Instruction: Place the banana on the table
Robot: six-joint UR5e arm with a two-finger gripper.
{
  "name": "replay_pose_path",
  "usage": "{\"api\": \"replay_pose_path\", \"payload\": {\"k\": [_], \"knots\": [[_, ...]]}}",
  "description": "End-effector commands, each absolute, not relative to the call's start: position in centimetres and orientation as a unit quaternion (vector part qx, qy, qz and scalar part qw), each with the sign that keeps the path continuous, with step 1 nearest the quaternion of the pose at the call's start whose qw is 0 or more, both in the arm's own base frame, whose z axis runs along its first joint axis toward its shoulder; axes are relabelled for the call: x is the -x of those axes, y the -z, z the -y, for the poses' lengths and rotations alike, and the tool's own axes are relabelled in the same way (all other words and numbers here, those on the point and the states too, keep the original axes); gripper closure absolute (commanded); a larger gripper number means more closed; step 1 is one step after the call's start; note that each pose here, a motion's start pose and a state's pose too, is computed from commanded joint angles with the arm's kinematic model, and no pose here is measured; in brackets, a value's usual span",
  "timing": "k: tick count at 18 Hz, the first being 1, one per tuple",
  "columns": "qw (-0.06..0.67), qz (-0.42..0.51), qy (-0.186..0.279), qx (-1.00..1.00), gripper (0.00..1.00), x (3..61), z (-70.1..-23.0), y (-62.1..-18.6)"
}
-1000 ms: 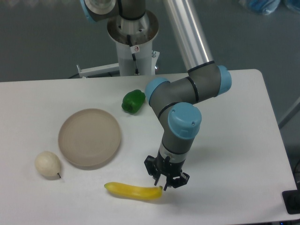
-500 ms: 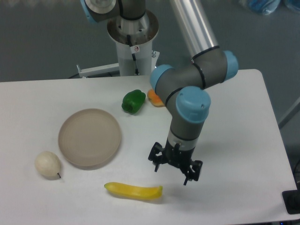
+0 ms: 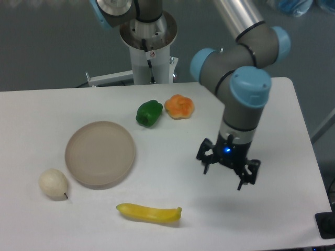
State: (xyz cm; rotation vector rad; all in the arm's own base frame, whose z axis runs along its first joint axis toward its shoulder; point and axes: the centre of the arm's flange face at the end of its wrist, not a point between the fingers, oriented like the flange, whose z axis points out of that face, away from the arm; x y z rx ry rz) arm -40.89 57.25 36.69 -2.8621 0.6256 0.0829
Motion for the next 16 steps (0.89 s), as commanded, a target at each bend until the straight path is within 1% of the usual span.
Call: {"api": "replay_pose_path", "payload": {"k": [1,3,6,8,12,16], "knots": [[0.068,-0.224,-0.027,0.972,0.00,42.1,-56.7,-36.6],[0.030,-0.247,-0.023,0.968,0.00,43.7,-56.7,-36.2],[0.020,-0.250,-0.014,0.968,0.00,46.6,-56.1,-33.7],[0.010,-0.276,-0.010,0.961,0.00,47.8,-55.7,-32.0],[0.013,-0.283,-0.021,0.959,0.00,48.3,-56.1,-31.8],[0.012,-0.283,-0.020,0.959,0.00,48.5,-56.2,-31.3]]}}
